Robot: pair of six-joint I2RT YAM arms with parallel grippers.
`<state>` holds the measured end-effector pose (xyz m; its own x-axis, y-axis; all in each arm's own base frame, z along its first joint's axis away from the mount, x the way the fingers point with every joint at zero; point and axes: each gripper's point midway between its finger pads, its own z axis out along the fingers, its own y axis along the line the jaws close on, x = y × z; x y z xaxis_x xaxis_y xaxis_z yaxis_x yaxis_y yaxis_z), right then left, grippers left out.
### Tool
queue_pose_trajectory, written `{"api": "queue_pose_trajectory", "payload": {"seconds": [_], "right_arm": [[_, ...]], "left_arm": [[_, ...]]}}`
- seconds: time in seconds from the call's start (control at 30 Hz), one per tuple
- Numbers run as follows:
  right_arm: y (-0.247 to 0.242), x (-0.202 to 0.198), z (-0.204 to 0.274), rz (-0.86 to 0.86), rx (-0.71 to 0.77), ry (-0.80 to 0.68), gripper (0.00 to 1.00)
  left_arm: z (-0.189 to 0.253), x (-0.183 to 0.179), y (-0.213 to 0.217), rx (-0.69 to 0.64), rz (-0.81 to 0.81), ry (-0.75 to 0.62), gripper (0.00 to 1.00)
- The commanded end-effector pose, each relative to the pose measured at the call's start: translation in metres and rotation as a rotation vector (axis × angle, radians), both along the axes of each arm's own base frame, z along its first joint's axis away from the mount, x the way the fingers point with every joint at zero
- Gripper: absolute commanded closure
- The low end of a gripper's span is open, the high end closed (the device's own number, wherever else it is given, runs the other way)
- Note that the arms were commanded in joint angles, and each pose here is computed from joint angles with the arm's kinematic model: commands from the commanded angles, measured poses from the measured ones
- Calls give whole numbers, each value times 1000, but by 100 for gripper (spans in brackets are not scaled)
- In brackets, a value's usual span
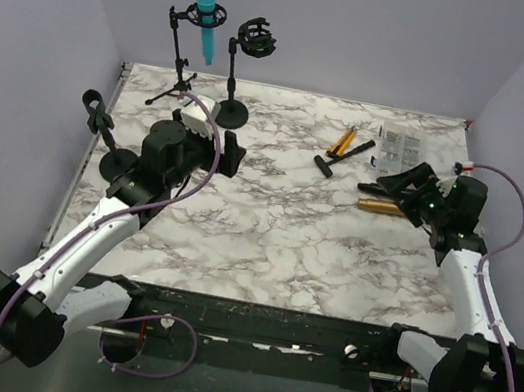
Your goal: Remove the microphone from the stand
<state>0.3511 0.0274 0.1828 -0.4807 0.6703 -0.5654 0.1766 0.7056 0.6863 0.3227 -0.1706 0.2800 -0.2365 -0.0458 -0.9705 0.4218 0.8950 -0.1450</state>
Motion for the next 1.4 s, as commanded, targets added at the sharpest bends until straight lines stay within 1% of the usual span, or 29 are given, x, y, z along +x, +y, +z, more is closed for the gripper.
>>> {"api": "queue_pose_trajectory", "payload": {"seconds": [0.0,0.1,0.2,0.27,0.3,0.33,0.37,0.4,0.47,0.6,0.67,0.77,0.97,1.17,1.23,1.37], "right_arm": [[76,-24,0,295,31,-72,0],[112,-33,-10,408,84,-70,0],[133,-42,-22,477,106,-44,0],[139,-46,-27,496,108,-34,0],[140,-47,-27,502,108,-37,0],[141,-49,-27,508,107,-39,0],[141,-50,-26,509,108,-41,0],[141,-52,-26,510,108,-42,0],[142,-55,-22,516,113,-52,0],[142,-56,-13,512,110,-75,0],[140,-54,-9,501,93,-84,0],[137,-50,-8,489,76,-84,0],[139,-41,-11,474,93,-74,0],[138,-31,-15,463,84,-50,0],[138,-27,-15,456,79,-47,0],[138,-22,-15,449,77,-27,0]], "left_arm": [[18,24,-2,-224,-39,-14,1],[27,51,7,-259,-20,-86,4],[30,88,21,-174,42,-206,5],[26,114,31,-139,79,-260,5],[18,129,35,-131,85,-260,7],[20,142,40,-132,90,-275,9],[11,157,41,-127,91,-260,12],[13,170,44,-133,89,-267,14],[6,194,44,-138,70,-258,16],[-3,236,50,-124,94,-276,16],[-3,252,51,-115,102,-304,16],[-5,278,55,-110,131,-307,14],[-21,311,58,-151,113,-271,19],[-30,327,52,-146,86,-253,25],[-28,329,51,-144,75,-269,26],[-24,332,44,-157,33,-294,37]]}}
